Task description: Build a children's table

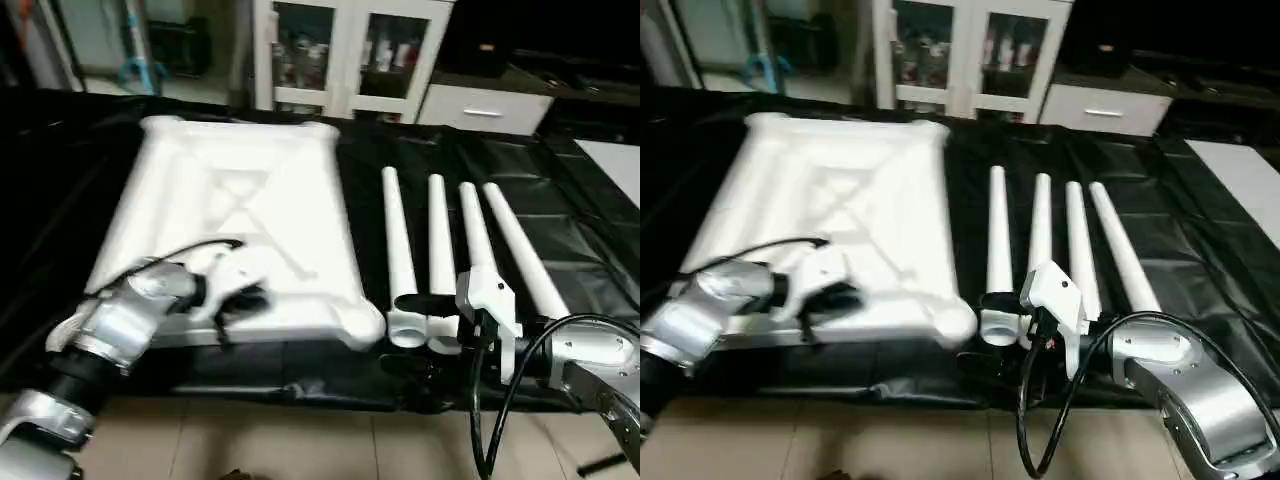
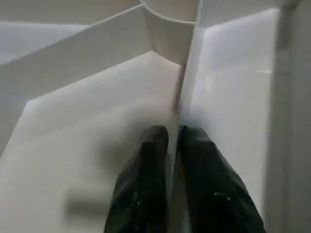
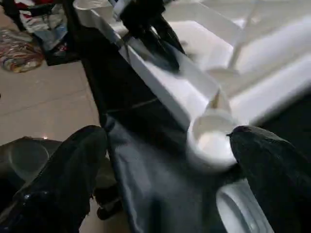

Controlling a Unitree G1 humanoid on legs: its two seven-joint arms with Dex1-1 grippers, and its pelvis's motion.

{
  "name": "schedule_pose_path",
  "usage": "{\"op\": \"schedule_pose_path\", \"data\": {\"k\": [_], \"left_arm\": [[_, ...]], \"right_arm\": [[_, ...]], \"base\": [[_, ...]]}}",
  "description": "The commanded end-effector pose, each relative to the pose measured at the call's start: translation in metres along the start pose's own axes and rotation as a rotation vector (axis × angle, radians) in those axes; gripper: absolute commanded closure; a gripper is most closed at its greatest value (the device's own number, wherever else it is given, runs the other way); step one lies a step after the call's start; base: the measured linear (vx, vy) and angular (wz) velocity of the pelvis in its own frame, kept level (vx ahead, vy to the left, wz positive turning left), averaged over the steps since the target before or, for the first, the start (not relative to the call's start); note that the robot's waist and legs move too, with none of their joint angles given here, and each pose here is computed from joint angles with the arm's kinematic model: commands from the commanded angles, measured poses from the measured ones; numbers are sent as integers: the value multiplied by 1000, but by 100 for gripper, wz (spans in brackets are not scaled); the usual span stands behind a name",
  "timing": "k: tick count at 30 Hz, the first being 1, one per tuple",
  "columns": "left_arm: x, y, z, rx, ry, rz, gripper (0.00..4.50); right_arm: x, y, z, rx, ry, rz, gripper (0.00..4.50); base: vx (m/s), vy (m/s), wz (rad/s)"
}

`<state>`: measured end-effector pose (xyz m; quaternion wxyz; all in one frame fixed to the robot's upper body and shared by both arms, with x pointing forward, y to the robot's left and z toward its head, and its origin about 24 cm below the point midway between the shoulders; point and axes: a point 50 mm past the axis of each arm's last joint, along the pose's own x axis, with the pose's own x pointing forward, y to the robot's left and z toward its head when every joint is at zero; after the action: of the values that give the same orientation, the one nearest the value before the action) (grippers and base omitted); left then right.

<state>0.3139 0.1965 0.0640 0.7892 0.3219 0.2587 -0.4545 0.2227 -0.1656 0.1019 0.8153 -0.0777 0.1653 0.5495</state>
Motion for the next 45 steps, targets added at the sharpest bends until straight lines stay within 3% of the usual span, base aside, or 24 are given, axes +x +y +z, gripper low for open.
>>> {"op": "schedule_pose_path", "data": {"k": [1,5,13,19,21,30,31,35,36,38,40,41,45], "left_arm": [[-5,2,-19,-16,75,79,411],[-2,0,-19,-51,47,97,429],[9,-6,-3,79,-68,107,447],[6,6,-3,175,-71,203,447],[2,10,-1,156,-111,214,402],[-14,17,-2,163,-172,219,336],[-31,25,4,106,-275,267,327],[-51,38,15,12,-406,357,327],[-61,45,21,-37,-465,423,327],[-75,57,30,-170,-550,590,327],[-74,57,31,-198,-559,626,327],[-66,51,35,-263,-598,657,327],[-50,32,43,-318,-675,675,327]], "right_arm": [[0,0,2,-18,-2,-2,0],[1,-1,2,-22,0,-6,0],[3,-6,3,-41,-1,-48,0],[4,-13,4,-70,-16,-120,0],[5,-14,4,-68,-23,-135,0],[8,-12,6,-45,-65,-148,0],[7,-15,11,-36,-109,-214,0],[7,-23,19,-11,-164,-323,0],[8,-29,23,30,-176,-399,0],[15,-46,32,215,-256,-535,0],[18,-52,32,261,-263,-587,0],[22,-58,30,303,-264,-637,0],[32,-66,26,314,-206,-699,0]], "base": [[0,0,0],[0,0,0],[0,0,0],[0,0,0],[0,0,0],[0,0,0],[0,0,0],[0,0,0],[0,0,0],[0,0,0],[0,0,0],[0,0,0],[0,0,0]]}}
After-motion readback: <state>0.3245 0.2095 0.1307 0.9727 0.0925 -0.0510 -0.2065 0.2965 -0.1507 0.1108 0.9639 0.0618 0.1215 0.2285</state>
